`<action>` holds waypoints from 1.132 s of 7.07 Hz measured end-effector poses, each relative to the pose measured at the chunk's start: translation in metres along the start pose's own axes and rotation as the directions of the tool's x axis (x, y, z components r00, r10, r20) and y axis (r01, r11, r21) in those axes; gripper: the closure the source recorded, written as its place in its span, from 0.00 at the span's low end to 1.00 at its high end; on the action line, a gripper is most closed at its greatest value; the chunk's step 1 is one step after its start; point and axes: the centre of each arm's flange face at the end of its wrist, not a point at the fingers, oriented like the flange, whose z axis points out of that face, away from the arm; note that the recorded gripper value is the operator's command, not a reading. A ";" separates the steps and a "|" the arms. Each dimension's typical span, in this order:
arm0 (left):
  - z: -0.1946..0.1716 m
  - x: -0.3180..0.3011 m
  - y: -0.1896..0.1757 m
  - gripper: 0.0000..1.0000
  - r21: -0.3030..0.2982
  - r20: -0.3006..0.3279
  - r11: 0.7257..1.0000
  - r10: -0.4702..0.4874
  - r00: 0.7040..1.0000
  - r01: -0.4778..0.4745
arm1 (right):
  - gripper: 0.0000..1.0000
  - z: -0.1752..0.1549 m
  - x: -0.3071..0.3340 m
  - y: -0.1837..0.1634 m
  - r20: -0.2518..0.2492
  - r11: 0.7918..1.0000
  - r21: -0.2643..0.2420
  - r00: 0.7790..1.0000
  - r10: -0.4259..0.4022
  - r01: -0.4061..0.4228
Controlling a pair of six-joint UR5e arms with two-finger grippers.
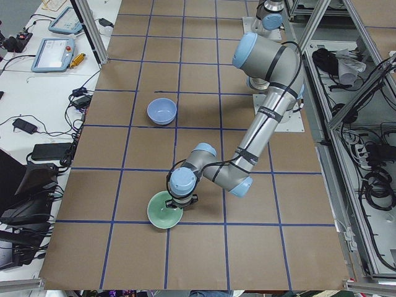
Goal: Stack green bowl on blue bowl
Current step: 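Lower the left gripper onto the pale green bowl rim and grasp it, then lift the green bowl with the left gripper and carry it over the blue bowl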
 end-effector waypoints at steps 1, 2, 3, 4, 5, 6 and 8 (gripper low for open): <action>0.000 0.000 0.000 1.00 0.000 0.000 1.000 0.001 1.000 -0.001 | 0.00 0.000 0.000 0.000 0.000 1.000 0.000 1.000 0.000 0.000; 0.000 0.000 0.000 1.00 0.000 0.000 1.000 0.001 1.000 -0.001 | 0.00 0.000 0.000 0.000 0.000 1.000 0.000 1.000 0.000 0.000; -0.003 -0.001 -0.001 1.00 -0.002 0.004 1.000 0.002 1.000 -0.002 | 0.00 0.000 0.000 0.000 0.000 1.000 0.000 1.000 0.000 0.000; -0.013 -0.003 -0.005 1.00 -0.009 0.013 1.000 0.010 1.000 -0.010 | 0.00 0.000 0.000 0.000 0.000 1.000 0.000 1.000 0.000 0.000; -0.032 -0.013 -0.020 1.00 -0.015 0.022 0.999 0.035 0.999 -0.034 | 0.00 0.000 0.000 0.000 0.000 1.000 0.000 1.000 0.000 0.000; -0.057 -0.025 -0.049 1.00 -0.018 0.028 0.997 0.077 0.997 -0.077 | 0.00 0.000 0.000 0.000 0.000 1.000 0.000 1.000 0.000 0.000; -0.113 -0.044 -0.130 1.00 -0.026 0.041 0.983 0.184 0.982 -0.184 | 0.00 0.000 0.000 0.000 0.000 1.000 0.000 1.000 0.000 0.000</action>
